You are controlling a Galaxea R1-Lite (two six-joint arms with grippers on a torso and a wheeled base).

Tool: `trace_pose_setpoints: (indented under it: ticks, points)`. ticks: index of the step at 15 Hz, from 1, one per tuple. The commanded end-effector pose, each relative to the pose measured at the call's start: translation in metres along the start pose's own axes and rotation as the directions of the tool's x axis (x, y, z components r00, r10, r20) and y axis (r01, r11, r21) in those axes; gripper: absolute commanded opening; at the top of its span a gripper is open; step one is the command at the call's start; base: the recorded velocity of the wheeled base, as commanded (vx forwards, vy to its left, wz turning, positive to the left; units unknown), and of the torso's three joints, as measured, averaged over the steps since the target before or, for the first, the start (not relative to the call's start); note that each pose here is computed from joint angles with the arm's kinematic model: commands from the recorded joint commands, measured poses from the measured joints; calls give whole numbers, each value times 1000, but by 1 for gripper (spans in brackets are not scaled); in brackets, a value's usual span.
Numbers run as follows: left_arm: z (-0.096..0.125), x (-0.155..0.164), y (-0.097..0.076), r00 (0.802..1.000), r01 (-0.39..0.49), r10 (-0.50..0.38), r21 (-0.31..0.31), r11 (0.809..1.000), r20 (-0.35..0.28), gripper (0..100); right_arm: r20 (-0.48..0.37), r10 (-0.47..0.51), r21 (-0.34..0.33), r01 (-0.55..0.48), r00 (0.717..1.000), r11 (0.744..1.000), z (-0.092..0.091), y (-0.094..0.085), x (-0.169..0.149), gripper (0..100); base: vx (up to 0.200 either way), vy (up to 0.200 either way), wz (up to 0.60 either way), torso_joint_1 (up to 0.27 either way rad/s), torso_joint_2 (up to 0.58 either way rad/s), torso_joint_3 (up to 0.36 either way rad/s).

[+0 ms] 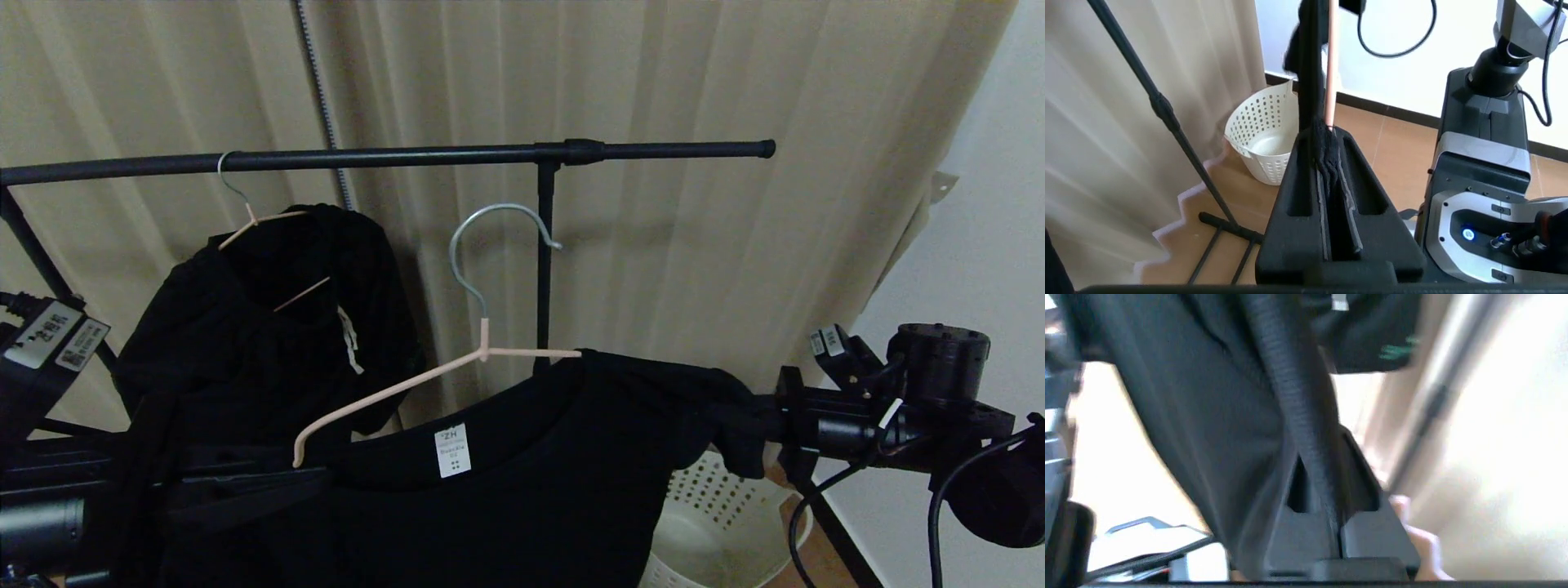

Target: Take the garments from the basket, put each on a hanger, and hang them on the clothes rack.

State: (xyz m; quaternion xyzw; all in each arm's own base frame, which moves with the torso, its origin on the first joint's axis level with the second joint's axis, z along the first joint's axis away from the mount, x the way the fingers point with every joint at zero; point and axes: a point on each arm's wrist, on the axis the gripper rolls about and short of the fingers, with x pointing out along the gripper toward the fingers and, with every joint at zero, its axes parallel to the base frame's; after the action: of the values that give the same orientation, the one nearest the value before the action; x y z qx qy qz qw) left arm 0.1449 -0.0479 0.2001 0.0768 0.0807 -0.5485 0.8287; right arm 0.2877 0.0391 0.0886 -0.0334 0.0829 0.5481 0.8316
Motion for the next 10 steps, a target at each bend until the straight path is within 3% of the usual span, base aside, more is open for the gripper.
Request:
trace_pose_setpoints:
  ticks: [1,5,10]
  points:
    - [0,0,0,1000,-1,1,2,1000,0,0,5,-41,1,41,999,999,0,-9,-9,0,0,0,0,0,0,0]
    - [0,0,1,1000,-4,4,1,1000,1,0,6,-69,6,68,998,998,-2,-16,-15,0,0,0,0,0,0,0]
    - [-5,-6,5,999,-52,51,-35,998,-10,0,3,-58,19,58,998,998,-2,-12,-14,0,0,0,0,0,0,0]
